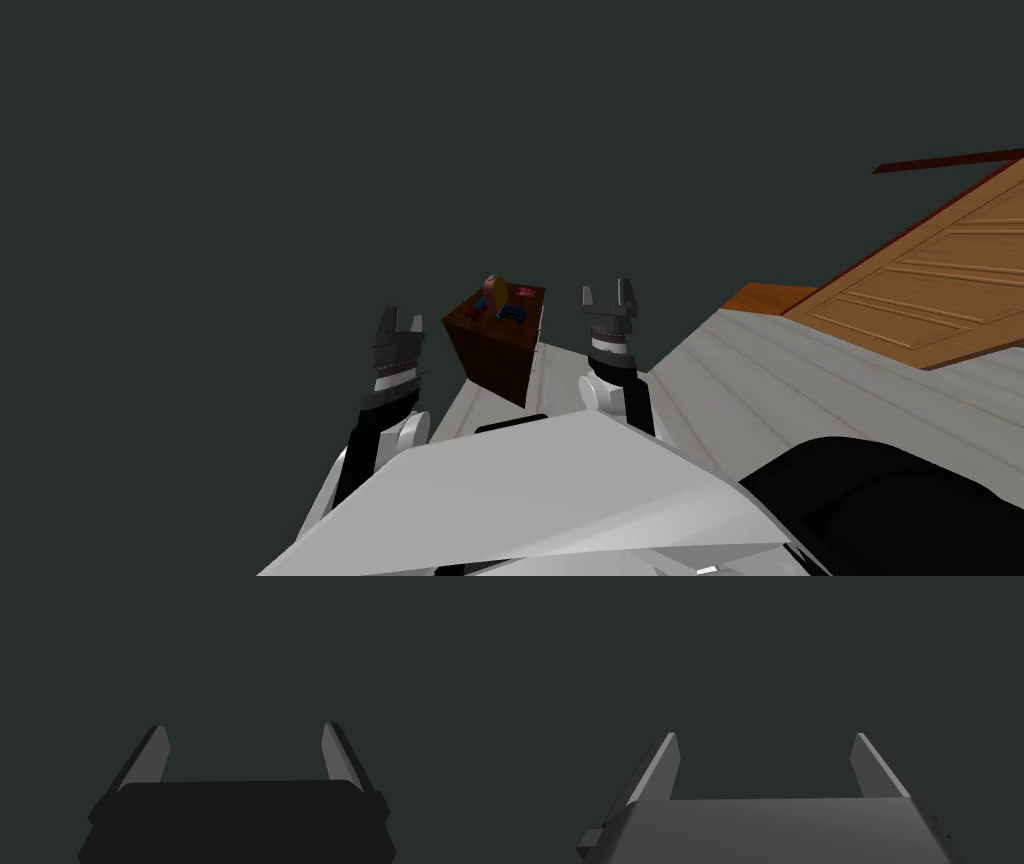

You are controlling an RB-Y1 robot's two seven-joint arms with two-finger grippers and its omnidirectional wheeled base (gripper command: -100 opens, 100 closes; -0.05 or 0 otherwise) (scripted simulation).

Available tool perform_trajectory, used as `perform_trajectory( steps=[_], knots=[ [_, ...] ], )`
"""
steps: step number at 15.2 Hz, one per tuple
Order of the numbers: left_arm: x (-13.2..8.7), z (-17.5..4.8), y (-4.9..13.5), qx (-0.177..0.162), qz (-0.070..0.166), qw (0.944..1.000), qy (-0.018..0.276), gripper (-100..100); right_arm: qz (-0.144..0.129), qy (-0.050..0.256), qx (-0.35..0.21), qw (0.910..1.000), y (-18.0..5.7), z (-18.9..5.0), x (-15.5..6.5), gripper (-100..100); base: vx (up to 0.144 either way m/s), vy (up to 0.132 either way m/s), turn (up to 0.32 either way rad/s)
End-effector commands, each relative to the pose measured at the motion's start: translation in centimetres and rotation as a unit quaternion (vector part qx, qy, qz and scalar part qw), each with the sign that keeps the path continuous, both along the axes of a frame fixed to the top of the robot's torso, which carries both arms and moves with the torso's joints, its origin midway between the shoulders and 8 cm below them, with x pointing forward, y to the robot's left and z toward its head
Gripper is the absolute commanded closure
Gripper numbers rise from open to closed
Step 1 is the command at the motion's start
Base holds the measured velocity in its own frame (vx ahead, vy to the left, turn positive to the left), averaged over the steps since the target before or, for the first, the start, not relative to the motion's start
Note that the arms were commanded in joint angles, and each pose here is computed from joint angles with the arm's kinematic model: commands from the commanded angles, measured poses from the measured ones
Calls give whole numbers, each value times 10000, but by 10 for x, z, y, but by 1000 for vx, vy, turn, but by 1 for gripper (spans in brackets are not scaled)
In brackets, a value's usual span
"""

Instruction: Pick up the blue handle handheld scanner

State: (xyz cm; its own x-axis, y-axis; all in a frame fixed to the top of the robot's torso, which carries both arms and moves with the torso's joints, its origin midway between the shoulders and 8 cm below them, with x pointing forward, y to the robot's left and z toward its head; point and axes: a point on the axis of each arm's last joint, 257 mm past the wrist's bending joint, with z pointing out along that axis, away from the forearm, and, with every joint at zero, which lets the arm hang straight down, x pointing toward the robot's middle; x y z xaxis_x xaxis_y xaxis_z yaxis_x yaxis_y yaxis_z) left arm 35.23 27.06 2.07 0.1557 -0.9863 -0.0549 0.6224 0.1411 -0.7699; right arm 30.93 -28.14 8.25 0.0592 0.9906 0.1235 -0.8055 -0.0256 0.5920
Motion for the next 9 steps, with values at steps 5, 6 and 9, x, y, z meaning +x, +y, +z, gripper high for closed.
perform_trajectory(
  steps=[5,6,9],
  knots=[
    [27,-19,-11,401,-248,9981,398,-100,0,0,1,10000,0,0,0,0,-8,-41,-22],
    [37,-26,-13,481,-291,9970,537,-100,0,0,1,10000,0,0,0,0,-5,-76,-38],
    [49,-34,-15,556,-325,9955,691,-100,0,0,1,10000,0,0,0,0,-8,-73,-25]
  ],
)
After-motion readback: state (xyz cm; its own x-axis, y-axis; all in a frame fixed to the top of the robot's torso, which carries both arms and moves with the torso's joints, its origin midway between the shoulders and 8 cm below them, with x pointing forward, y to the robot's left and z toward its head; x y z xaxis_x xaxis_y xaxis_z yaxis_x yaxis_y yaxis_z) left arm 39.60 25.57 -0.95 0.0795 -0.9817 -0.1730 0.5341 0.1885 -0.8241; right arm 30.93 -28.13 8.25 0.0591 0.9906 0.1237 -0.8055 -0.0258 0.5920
